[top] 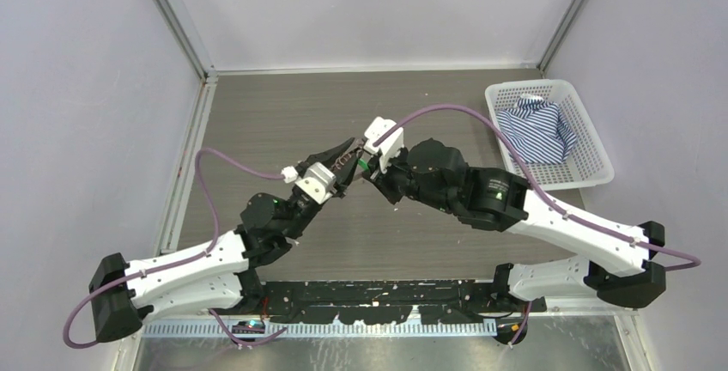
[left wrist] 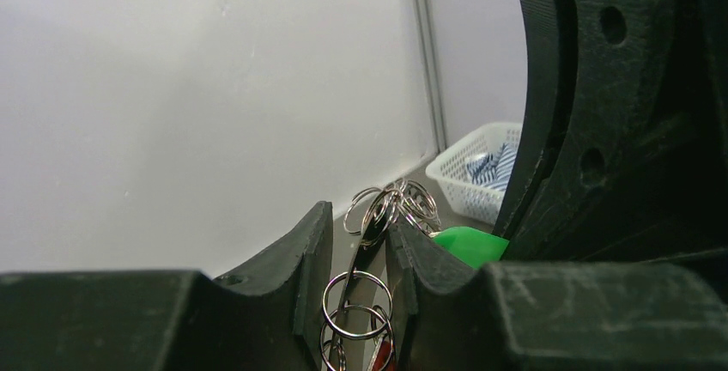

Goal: Remove the keys from the keyring

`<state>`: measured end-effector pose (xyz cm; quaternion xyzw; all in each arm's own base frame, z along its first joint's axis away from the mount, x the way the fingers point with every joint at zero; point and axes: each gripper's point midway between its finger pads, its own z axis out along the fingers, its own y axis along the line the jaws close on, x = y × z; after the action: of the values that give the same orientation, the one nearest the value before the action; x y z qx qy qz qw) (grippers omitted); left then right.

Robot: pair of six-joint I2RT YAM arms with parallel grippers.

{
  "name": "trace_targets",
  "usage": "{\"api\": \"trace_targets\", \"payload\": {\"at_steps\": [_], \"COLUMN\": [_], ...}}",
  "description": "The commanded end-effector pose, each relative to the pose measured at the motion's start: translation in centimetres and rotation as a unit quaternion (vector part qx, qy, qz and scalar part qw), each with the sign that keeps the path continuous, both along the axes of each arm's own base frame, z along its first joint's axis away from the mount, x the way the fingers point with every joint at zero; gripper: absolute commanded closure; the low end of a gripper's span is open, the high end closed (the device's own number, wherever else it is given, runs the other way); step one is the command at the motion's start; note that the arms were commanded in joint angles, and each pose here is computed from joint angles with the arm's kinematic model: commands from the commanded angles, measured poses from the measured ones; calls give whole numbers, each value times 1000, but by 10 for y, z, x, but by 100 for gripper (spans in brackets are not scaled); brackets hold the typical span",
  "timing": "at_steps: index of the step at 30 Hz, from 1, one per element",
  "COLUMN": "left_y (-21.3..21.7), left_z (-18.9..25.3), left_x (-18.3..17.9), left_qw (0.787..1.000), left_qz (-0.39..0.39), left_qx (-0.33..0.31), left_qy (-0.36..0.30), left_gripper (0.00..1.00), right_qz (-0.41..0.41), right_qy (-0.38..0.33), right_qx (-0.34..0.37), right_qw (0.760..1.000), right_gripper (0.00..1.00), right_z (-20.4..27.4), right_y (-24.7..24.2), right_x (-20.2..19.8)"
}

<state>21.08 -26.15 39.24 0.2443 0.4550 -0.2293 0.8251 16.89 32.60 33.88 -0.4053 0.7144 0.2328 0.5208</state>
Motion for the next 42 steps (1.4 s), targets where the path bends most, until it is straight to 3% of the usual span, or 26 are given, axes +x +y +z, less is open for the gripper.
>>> {"api": "trace_targets", "payload": {"at_steps": [1, 10, 14, 21, 27, 34, 39, 42], "left_y": [36, 20, 16, 5, 2, -6, -12, -17], "left_z": [53, 29, -2, -67, -119, -151, -164, -169], "left_x": [0, 13, 34, 52, 60, 53, 35, 24], "left_qw": [989, 994, 994, 988, 981, 977, 979, 977], "left_qz": [38, 37, 35, 19, 29, 3, -40, -67], "left_qx": [-139, -103, -102, -118, -115, -89, -51, -17], "left_qy": [-35, -24, 23, 95, 153, 194, 195, 201], "left_gripper": [99, 100, 100, 100, 100, 99, 71, 65], "right_qz": [93, 140, 148, 87, 66, 22, 20, 22], "right_qy": [127, 232, 260, 294, 328, 334, 324, 318], "right_qx": [-114, -87, -83, -48, -59, -49, -33, -29], "right_qw": [981, 959, 951, 951, 941, 941, 945, 948], "right_gripper": [99, 99, 99, 99, 99, 99, 99, 99], "right_z": [-104, -130, -141, -184, -224, -226, -213, -208], "right_y": [5, 8, 11, 8, -1, -13, -11, -9], "right_x": [-47, -56, -61, -49, -49, -25, -14, -10]}}
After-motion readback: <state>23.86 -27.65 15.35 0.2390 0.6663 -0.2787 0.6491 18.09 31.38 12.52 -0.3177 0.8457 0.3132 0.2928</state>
